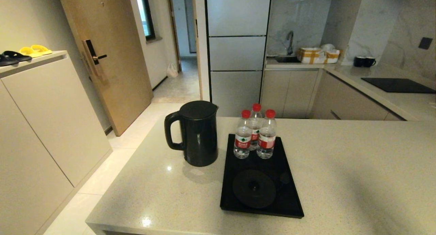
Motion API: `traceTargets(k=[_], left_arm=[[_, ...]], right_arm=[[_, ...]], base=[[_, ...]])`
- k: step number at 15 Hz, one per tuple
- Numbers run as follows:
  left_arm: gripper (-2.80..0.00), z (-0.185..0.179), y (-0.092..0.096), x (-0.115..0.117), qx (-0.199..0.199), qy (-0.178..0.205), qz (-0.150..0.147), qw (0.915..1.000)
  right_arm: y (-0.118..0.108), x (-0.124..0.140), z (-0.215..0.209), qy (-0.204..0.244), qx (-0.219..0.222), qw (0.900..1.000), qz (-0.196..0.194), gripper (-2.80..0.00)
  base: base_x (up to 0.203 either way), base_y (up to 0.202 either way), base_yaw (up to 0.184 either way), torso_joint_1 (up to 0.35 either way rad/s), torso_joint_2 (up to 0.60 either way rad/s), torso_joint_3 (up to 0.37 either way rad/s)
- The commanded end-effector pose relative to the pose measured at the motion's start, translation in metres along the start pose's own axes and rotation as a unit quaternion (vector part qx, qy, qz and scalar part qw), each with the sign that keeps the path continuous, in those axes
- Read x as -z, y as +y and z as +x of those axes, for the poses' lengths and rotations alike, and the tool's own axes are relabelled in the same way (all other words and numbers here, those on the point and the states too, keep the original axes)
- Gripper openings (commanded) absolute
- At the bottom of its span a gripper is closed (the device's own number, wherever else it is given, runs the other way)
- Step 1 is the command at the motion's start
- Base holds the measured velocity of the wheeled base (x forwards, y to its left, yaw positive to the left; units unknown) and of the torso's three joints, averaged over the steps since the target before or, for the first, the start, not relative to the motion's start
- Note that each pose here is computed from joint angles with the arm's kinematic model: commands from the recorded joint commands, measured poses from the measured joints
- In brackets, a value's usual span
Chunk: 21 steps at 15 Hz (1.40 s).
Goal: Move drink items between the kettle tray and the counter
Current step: Return the kettle to its original position
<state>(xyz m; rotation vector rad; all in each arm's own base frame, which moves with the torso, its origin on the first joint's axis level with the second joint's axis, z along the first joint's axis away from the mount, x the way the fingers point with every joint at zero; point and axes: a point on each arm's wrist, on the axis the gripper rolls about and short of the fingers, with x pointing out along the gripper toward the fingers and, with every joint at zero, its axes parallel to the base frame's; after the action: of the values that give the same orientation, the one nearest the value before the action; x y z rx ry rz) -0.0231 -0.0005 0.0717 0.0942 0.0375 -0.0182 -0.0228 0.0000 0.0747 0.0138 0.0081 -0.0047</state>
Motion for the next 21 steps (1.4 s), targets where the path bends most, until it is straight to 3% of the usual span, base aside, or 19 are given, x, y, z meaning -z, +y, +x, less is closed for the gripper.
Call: traceTargets(k=[1,18,20,21], left_arm=[[-2.8,0.0001,0.0,0.0,0.0,0.001,0.0,1.0],[-2.8,0.0001,-0.0001,-0.0001,0.001,0.002,0.006,1.0],[-2.8,-0.0022,0.0,-0.001,0.003,0.024,0.016,0.9996],[-2.8,-0.0055,-0.0002,0.0002,0.007,0.057,0.016,0.9982]], right_arm=[[0.0,0.0,0.0,0.0,0.0,1.0,0.0,-2.8],[0.0,0.0,0.0,0.0,0.0,1.0,0.0,-2.8],[0.0,0.0,0.0,0.0,0.0,1.0,0.0,-2.8],[0.0,0.0,0.0001,0.0,0.0,1.0,0.0,-2.8]], base=[[0.0,0.0,0.0,0.0,0.0,0.0],[0.0,0.0,0.0,0.0,0.0,0.0],[0.0,0.0,0.0,0.0,0.0,0.0],[0.0,0.0,0.0,0.0,0.0,0.0]])
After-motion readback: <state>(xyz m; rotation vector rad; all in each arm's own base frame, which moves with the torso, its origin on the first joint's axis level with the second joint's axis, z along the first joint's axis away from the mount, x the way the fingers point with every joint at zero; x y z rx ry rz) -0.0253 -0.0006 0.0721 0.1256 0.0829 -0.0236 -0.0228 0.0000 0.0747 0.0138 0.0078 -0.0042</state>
